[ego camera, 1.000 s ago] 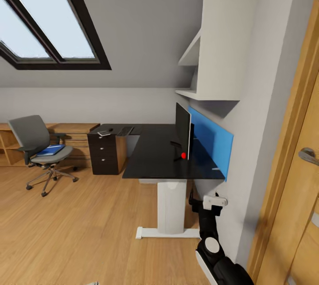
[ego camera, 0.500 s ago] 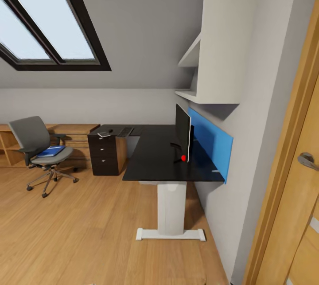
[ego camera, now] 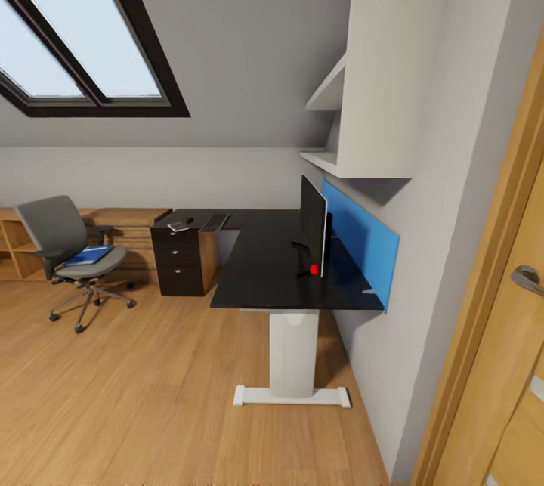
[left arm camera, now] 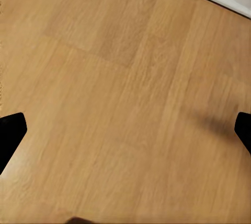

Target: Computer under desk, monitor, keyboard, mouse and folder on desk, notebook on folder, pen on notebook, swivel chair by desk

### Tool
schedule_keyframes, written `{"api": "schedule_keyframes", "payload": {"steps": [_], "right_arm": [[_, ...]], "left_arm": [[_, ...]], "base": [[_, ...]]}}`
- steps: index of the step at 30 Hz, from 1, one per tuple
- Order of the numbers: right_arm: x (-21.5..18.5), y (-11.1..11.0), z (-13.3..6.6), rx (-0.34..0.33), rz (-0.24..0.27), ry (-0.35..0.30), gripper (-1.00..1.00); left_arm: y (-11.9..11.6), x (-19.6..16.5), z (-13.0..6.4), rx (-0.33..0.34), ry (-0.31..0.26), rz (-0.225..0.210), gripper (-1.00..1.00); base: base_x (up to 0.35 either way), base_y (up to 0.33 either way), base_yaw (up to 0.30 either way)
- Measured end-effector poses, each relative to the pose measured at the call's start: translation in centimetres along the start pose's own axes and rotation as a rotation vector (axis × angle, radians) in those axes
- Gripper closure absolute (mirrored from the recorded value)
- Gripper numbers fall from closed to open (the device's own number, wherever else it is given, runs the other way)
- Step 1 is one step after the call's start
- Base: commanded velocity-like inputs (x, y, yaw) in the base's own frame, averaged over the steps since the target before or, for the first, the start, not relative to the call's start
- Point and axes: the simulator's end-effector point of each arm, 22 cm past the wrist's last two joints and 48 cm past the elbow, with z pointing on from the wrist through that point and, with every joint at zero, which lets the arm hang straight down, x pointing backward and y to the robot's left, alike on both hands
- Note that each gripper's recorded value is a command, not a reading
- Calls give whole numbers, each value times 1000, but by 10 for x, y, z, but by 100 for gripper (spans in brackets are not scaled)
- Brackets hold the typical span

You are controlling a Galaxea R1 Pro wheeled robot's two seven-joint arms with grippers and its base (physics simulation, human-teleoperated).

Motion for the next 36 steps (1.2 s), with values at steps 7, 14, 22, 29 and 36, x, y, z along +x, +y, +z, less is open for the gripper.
{"api": "schedule_keyframes", "payload": {"steps": [7, 14, 22, 29, 36], "right_arm": [[-1, 0, -3, -2, 0, 11, -100], [1, 0, -5, -5, -2, 21, -100], [8, -1, -8, -6, -8, 38, -100], [9, 0, -9, -9, -9, 41, -100], [11, 1, -9, -10, -9, 45, -100]], "left_arm": [[0, 0, -4, -3, 7, 1, -100], [1, 3, -6, -6, 16, 2, -100], [-4, -6, -6, -3, -33, 3, -100], [-12, -13, -7, 4, -81, -6, -100], [-12, -13, -7, 3, -85, -10, -100]], "base": [[0, 0, 112], [0, 0, 125], [0, 0, 8], [58, 107, 142], [140, 276, 241]]}}
